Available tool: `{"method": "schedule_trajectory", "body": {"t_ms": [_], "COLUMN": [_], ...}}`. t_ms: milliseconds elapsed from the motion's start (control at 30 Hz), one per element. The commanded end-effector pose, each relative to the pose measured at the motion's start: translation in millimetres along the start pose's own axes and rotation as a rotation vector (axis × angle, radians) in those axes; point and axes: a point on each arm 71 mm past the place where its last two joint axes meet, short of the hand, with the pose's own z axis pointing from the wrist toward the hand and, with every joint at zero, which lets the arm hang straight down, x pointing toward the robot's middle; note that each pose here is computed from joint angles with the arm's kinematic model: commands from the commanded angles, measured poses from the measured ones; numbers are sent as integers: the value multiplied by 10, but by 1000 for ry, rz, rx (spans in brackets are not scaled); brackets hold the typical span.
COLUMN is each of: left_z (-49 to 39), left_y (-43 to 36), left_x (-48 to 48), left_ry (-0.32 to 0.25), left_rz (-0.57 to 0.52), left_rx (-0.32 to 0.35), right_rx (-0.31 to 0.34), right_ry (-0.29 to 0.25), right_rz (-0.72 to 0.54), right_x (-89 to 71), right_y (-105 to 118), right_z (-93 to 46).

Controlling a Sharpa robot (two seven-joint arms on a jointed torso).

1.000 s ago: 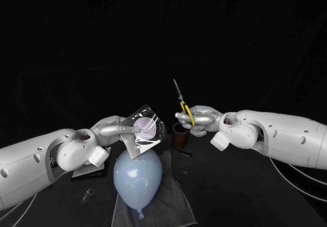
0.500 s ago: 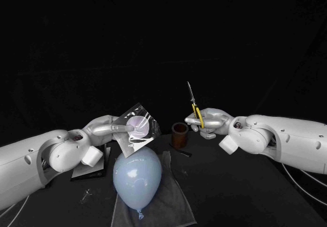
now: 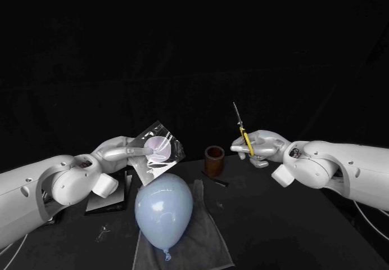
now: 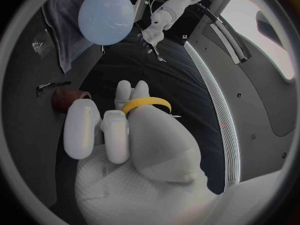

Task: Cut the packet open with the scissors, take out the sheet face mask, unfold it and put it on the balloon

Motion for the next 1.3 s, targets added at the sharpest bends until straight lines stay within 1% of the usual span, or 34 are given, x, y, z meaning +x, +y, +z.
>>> {"method": "schedule_trajectory", "body": {"t_ms": [33, 167, 267, 367, 533, 767, 967, 1133, 1300], "left_z": [-8, -27, -65, -125, -260, -500, -625, -700, -774], "left_y": [-20, -12, -1, 33, 101, 177, 211, 256, 337], "left_x": [-22, -62, -133, -220, -430, -777, -966, -1070, -1161], "left_ry": [-13, -18, -29, -10, 10, 2, -19, -45, -69], "left_rz": [-8, -5, -2, 1, 27, 67, 117, 167, 220], "left_rx": [20, 14, 6, -29, -102, -199, -257, -302, -349], "right_rx": [-11, -10, -9, -9, -8, -7, -6, -6, -7], "right_ry": [-26, -27, -28, -29, -31, -31, -26, -11, 3], "right_rz": [-114, -145, -162, -170, -177, -180, -179, -174, -169], "right_x": [-20, -20, -18, -17, -21, -14, 21, 85, 147], "right_y": [11, 4, 3, 1, -9, -36, -77, -117, -143], "right_z": [-8, -6, 0, 7, 25, 78, 128, 176, 229]}}
